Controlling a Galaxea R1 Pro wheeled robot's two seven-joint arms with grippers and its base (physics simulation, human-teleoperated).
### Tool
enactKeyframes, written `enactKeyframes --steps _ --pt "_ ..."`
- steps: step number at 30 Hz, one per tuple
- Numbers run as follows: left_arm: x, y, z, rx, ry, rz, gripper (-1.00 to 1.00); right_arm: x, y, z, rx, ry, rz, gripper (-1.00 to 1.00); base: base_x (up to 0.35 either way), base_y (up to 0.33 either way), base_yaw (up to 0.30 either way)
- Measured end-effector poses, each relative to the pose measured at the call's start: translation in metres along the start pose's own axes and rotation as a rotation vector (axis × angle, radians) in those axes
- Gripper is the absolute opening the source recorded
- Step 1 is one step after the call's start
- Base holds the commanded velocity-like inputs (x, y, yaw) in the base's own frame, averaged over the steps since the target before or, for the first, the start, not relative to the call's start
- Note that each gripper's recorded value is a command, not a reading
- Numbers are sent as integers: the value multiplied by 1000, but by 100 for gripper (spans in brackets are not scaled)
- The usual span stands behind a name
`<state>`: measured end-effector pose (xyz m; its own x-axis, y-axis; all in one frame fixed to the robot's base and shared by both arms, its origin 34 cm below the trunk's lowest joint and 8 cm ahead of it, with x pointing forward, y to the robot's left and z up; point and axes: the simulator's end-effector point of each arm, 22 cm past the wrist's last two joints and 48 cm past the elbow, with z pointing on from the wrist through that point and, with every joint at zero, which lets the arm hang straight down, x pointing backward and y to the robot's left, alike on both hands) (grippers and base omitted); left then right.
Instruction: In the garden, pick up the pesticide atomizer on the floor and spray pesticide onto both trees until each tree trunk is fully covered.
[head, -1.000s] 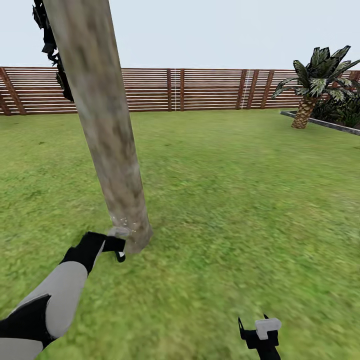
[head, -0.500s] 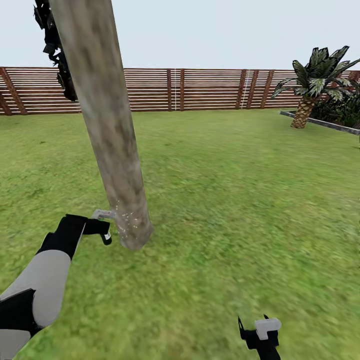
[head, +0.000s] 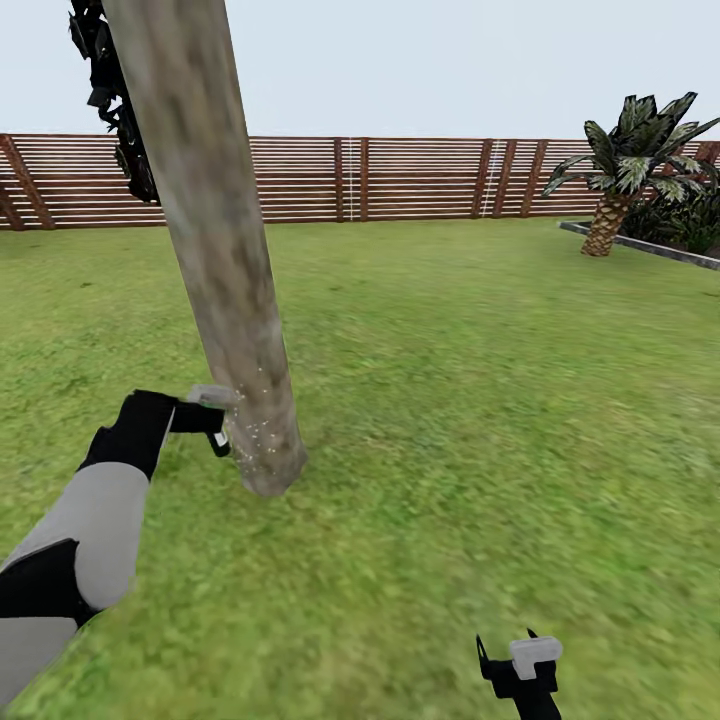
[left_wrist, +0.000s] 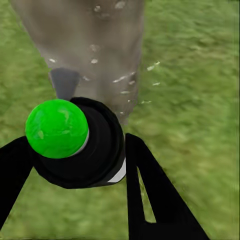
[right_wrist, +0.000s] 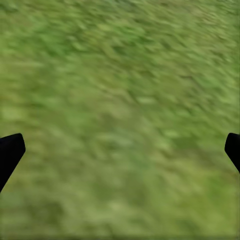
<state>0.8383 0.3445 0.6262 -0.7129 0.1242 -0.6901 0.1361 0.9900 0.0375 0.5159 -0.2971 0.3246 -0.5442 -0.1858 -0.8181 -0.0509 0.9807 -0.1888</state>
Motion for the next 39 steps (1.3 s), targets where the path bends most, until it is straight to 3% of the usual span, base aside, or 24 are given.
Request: enactKeyframes --steps 3,12,39 --pt "2 30 -8 -38 1 -8 -100 0 0 0 0 0 0 100 0 0 0" --pt "12 24 -3 -34 14 -1 -100 -1 0 0 1 -1 1 100 0 -30 96" --pt "15 32 -4 -50 18 -5 -100 -1 0 0 0 -2 0 100 -3 -268 27"
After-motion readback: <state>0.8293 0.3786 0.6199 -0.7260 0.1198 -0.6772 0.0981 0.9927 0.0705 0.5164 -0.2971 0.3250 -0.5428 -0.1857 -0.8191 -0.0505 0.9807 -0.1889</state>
